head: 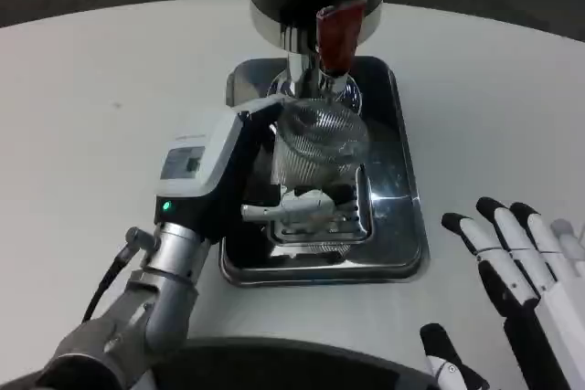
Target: Grasp the cup under the faucet to collect the drink, then remove the cup.
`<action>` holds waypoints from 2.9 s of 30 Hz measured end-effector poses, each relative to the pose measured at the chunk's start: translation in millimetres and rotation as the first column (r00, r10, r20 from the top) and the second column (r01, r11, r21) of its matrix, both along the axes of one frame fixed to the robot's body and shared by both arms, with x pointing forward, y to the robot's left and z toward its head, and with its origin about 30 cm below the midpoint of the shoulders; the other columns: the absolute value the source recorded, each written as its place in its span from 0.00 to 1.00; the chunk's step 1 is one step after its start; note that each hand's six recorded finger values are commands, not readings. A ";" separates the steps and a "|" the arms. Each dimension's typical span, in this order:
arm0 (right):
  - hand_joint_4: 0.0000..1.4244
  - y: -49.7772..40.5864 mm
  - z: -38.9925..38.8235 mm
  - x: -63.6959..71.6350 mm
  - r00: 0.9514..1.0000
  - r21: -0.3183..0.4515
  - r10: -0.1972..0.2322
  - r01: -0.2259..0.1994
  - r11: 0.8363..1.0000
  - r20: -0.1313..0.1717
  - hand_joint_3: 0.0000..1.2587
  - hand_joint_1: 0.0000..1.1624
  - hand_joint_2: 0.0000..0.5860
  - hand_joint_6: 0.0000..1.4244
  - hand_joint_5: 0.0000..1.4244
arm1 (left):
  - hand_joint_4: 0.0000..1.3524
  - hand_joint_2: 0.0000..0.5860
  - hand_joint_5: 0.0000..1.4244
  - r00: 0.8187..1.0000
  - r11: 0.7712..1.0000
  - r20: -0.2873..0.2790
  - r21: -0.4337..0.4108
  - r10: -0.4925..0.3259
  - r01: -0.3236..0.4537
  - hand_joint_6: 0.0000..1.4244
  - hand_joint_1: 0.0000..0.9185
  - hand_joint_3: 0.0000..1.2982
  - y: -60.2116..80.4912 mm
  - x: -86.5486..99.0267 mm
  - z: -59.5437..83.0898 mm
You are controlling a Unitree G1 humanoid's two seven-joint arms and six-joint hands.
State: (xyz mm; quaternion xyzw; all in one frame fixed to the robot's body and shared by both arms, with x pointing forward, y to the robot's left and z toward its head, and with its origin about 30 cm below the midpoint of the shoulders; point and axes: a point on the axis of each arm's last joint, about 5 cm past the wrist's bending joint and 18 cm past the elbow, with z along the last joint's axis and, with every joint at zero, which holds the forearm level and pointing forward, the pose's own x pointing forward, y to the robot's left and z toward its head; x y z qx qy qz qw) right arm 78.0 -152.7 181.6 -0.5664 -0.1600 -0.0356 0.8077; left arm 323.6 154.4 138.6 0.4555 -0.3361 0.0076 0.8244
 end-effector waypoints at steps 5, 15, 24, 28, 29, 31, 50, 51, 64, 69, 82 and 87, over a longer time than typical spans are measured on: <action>0.02 0.4 -0.1 0.0 1.000 0.005 0.000 0.000 1.000 0.000 0.10 0.36 0.77 0.00 0.00 | 0.12 0.09 0.31 0.999 1.000 -0.040 0.016 0.000 0.001 0.18 0.35 0.19 3.4 -3.7 -6.8; 0.02 1.0 -0.2 0.0 1.000 0.013 -0.004 0.004 1.000 0.001 0.10 0.36 0.77 0.00 0.00 | 0.00 0.08 0.19 0.998 1.000 -0.065 0.021 -0.010 0.012 0.08 0.20 0.04 4.1 -3.5 -5.7; 0.02 2.4 -1.3 -0.1 1.000 0.023 0.000 0.000 1.000 -0.006 0.11 0.36 0.77 0.00 0.00 | 0.00 0.03 0.12 0.998 0.985 -0.012 -0.158 -0.064 0.061 0.07 0.01 0.00 25.1 -23.5 -3.7; 0.02 3.2 -2.3 0.9 1.000 0.025 0.006 -0.006 1.000 -0.009 0.11 0.37 0.77 0.00 0.00 | 0.00 0.16 0.10 0.994 0.967 0.036 -0.229 -0.108 0.113 0.06 0.01 0.00 45.7 -39.5 11.2; 0.02 3.6 -3.1 1.9 1.000 0.023 0.010 -0.010 1.000 -0.010 0.11 0.37 0.77 0.00 0.00 | 0.00 0.18 0.09 0.992 0.960 0.051 -0.249 -0.116 0.125 0.05 0.05 0.00 50.3 -42.8 17.0; 0.02 4.6 -5.6 4.7 1.000 0.021 0.021 -0.021 1.000 -0.017 0.11 0.37 0.77 0.00 0.00 | 0.00 0.21 0.09 0.986 0.949 0.093 -0.273 -0.140 0.160 0.05 0.06 0.00 60.4 -49.3 33.4; 0.02 22.8 -5.6 20.1 0.997 0.030 0.081 -0.081 0.996 0.020 0.10 0.42 0.77 0.00 0.00 | 0.00 0.17 0.00 0.728 0.648 0.050 -0.415 -0.684 0.638 0.01 0.00 0.00 89.2 -71.4 152.0; 0.02 23.2 -5.6 20.1 0.997 0.029 0.080 -0.080 0.996 0.020 0.10 0.42 0.77 0.00 0.00 | 0.00 0.17 0.00 0.692 0.622 0.022 -0.418 -0.722 0.662 0.00 0.00 0.00 88.3 -69.4 157.4; 0.02 22.7 -7.8 14.6 0.999 0.052 0.047 -0.047 0.998 0.002 0.10 0.43 0.77 0.00 0.00 | 0.00 0.14 0.00 0.477 0.471 -0.163 -0.599 -0.864 0.647 0.00 0.00 0.00 80.3 -41.2 169.3; 0.02 23.7 -7.0 13.2 0.999 0.076 0.030 -0.031 0.997 0.013 0.10 0.43 0.77 0.00 0.00 | 0.00 0.13 0.00 0.416 0.442 -0.201 -0.635 -0.887 0.634 0.00 0.00 0.00 71.4 -27.8 171.8; 0.02 24.9 -4.8 12.0 0.999 0.092 0.033 -0.035 0.995 0.025 0.10 0.43 0.77 0.00 0.00 | 0.00 0.13 0.00 0.365 0.500 -0.343 -0.567 -0.866 0.654 0.00 0.00 0.00 49.2 -11.5 180.8; 0.02 25.5 -3.1 11.5 0.999 0.095 0.037 -0.040 0.995 0.035 0.10 0.43 0.77 0.00 0.00 | 0.00 0.13 0.01 0.392 0.550 -0.388 -0.536 -0.834 0.640 0.00 0.00 0.00 47.8 -10.9 180.0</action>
